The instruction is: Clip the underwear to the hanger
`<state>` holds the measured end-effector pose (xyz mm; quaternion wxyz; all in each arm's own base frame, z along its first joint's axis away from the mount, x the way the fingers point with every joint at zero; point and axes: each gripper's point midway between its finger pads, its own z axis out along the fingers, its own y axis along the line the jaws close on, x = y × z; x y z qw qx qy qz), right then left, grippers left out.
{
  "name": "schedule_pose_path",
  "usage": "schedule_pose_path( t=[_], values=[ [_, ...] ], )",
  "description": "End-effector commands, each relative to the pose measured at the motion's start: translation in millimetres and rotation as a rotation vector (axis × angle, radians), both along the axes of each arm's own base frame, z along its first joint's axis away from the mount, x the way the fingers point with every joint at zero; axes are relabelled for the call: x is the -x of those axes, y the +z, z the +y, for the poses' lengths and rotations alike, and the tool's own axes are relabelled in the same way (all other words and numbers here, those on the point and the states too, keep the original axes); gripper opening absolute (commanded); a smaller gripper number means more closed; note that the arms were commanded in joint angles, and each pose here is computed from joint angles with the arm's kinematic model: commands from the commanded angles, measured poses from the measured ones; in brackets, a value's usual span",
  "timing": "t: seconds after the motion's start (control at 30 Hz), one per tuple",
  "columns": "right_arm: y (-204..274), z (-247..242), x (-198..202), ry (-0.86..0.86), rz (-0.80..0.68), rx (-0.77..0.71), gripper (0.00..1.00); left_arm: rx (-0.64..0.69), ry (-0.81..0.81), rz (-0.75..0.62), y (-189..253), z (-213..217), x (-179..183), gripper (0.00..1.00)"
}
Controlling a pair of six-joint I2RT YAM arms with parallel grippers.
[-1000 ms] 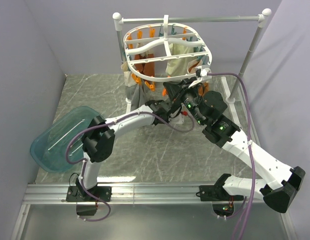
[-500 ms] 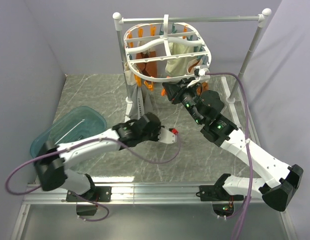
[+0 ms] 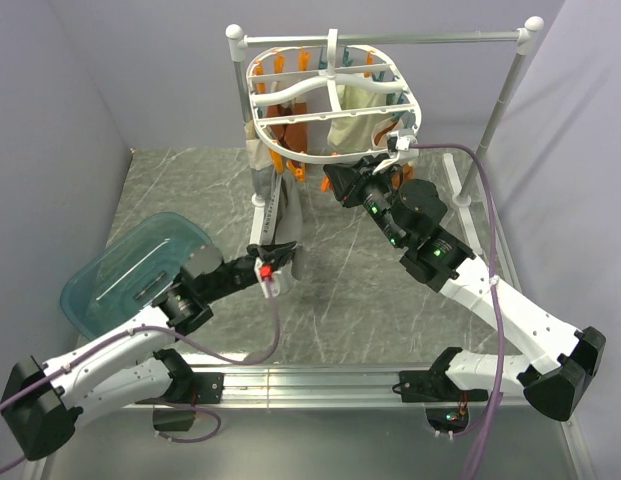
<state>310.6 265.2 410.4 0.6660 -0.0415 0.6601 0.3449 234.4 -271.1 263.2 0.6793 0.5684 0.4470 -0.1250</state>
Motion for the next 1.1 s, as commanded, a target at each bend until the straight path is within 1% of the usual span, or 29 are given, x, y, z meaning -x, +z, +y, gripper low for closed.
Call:
schedule_pose_path(
  t=[0.0, 0.03, 0.1, 0.17, 0.23, 0.27, 0.3, 0.33, 0.37, 0.4, 0.53, 0.6, 0.67, 0.77, 0.83, 0.9, 0.93, 0.97, 1.07],
  values=[
    [17.7, -1.7, 3.5, 0.007, -0.027, -0.042, 0.0, 0.203, -0.163, -0.179, 45.9, -5.6, 27.1, 0.0],
    [17.9, -1.8, 3.8, 0.01, -0.029, -0.042, 0.0, 0.209, -0.161, -0.181, 42.2, -4.2, 26.8, 0.0],
    [16.1, -1.5, 4.6, 0.015, -0.028, -0.041, 0.0, 0.239, -0.144, -0.187, 49.0, -2.0, 22.6, 0.0],
    [13.5, -1.1, 5.4, 0.019, -0.025, -0.037, 0.0, 0.213, -0.149, -0.184, 44.6, -4.3, 18.4, 0.0],
    [11.9, -1.0, 5.2, 0.019, -0.025, -0.032, 0.0, 0.147, -0.217, -0.177, 27.6, -8.5, 24.6, 0.0],
    [11.1, -1.4, 4.6, 0.017, -0.025, -0.031, 0.0, 0.105, -0.244, -0.22, 22.5, -10.1, 27.6, 0.0],
    [11.2, -0.6, 4.8, 0.019, -0.028, -0.027, 0.0, 0.05, -0.324, -0.224, 9.8, -15.3, 38.2, 0.0],
    [11.9, -1.4, 4.3, 0.016, -0.03, -0.027, 0.0, -0.018, -0.353, -0.184, -11.0, -15.7, 41.8, 0.01],
    [12.1, -0.7, 4.4, 0.018, -0.03, -0.027, 0.0, -0.06, -0.376, -0.212, -19.9, -16.0, 43.8, 0.01],
    [12.2, -1.1, 3.6, 0.015, -0.032, -0.023, 0.0, -0.116, -0.407, -0.181, -39.2, -15.4, 47.9, 0.01],
    [13.3, -2.4, 3.8, 0.013, -0.036, -0.019, 0.0, -0.195, -0.394, -0.261, -61.8, -9.8, 43.5, 0.01],
    [12.7, -1.5, 4.0, 0.016, -0.036, -0.016, 0.0, -0.212, -0.377, -0.27, -71.3, -5.4, 40.7, 0.04],
    [11.5, -0.4, 3.7, 0.019, -0.034, -0.014, 0.0, -0.189, -0.343, -0.271, -66.3, -2.5, 33.9, 0.07],
    [11.7, 0.1, 3.6, 0.02, -0.034, -0.014, 0.0, -0.152, -0.288, -0.214, -62.5, 2.2, 23.8, 0.11],
    [11.8, -0.4, 2.7, 0.015, -0.036, -0.012, 0.0, -0.133, -0.27, -0.176, -60.4, 5.4, 21.1, 0.11],
    [11.9, -0.7, 2.2, 0.012, -0.036, -0.008, 0.0, -0.14, -0.248, -0.145, -62.8, 12.5, 16.2, 0.13],
    [12.8, -1.3, 1.4, 0.009, -0.037, -0.01, 0.0, -0.146, -0.233, -0.131, -65.5, 17.7, 12.7, 0.15],
    [13.5, -1.6, 1.3, 0.007, -0.038, -0.01, 0.0, -0.158, -0.239, -0.108, -70.6, 21.3, 14.6, 0.19],
    [14.6, -1.8, 1.3, 0.006, -0.043, -0.008, 0.0, -0.178, -0.248, -0.097, -76.5, 31.8, 15.3, 0.26]
  ],
)
